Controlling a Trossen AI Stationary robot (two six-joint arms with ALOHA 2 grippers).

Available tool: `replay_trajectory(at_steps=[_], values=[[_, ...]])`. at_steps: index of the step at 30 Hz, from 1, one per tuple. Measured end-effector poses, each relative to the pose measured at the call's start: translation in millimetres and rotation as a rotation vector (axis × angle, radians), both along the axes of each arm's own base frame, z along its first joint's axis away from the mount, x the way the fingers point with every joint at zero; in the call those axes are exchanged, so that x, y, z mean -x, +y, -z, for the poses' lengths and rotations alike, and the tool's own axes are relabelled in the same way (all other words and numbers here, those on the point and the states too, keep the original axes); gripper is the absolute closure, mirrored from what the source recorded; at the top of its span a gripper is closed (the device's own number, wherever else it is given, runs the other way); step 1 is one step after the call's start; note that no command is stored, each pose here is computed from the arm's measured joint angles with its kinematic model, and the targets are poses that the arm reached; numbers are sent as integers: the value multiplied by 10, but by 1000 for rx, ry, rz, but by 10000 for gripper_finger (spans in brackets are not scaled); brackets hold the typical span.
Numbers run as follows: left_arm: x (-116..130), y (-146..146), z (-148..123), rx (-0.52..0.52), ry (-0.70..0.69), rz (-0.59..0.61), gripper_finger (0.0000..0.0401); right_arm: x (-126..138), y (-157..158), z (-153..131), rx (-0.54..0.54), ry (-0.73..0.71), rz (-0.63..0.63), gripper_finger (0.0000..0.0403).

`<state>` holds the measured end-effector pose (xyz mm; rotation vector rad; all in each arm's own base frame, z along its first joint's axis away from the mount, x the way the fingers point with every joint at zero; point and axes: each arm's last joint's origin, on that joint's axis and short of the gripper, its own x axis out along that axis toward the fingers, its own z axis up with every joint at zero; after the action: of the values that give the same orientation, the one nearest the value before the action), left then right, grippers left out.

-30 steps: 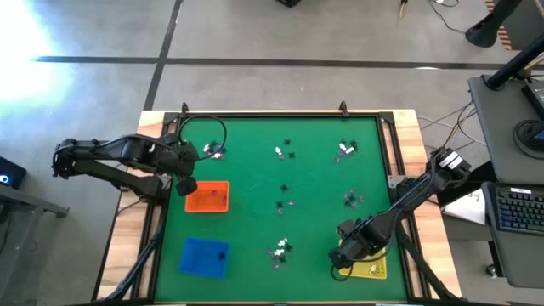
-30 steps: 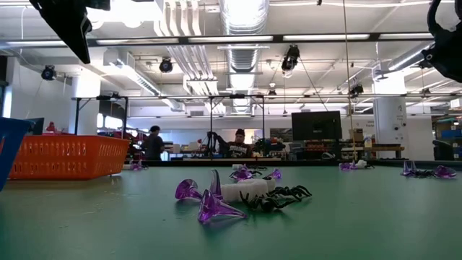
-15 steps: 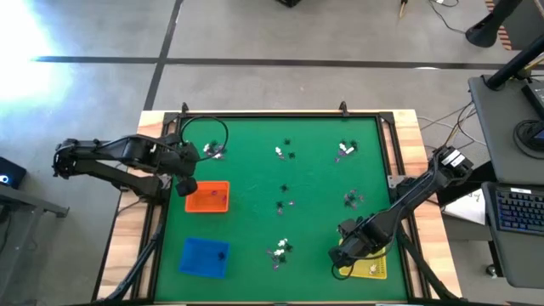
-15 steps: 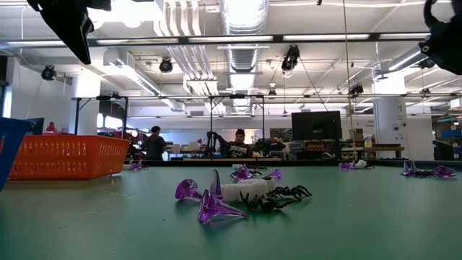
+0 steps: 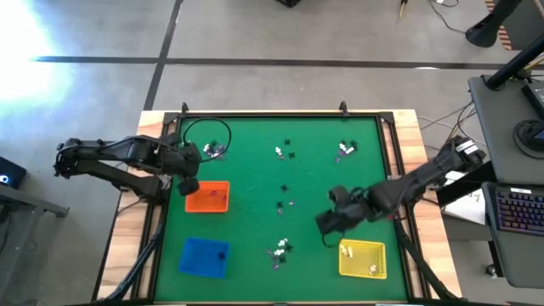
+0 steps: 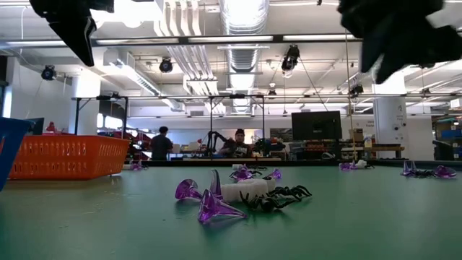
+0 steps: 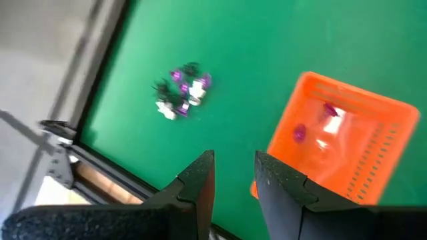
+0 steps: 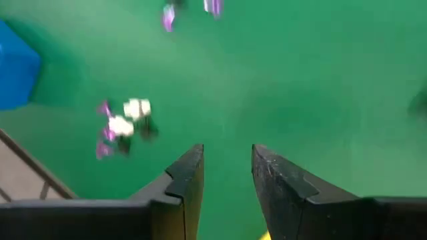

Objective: Sort Halloween decoration
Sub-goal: Put the violet witch hat toy into the orange bin

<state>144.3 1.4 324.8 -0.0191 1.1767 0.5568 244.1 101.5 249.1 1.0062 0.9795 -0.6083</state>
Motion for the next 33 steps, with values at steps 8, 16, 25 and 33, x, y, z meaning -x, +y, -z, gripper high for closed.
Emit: replay_trajectory(at_steps=[8,16,25,33], values=[[-17,142,-18,-69,-61,-161,312,-79,-650,-155,161,-48,-67,289],[-57,421,72,-73,-130,-362,312,-22,-1216,-259,290,-48,-90,289],[-191,841,338,-38,-183,-489,312,24,-1603,-316,290,-61,-227,289],[-265,1138,497,166,-187,-523,312,64,-1773,-341,338,-71,-339,289]])
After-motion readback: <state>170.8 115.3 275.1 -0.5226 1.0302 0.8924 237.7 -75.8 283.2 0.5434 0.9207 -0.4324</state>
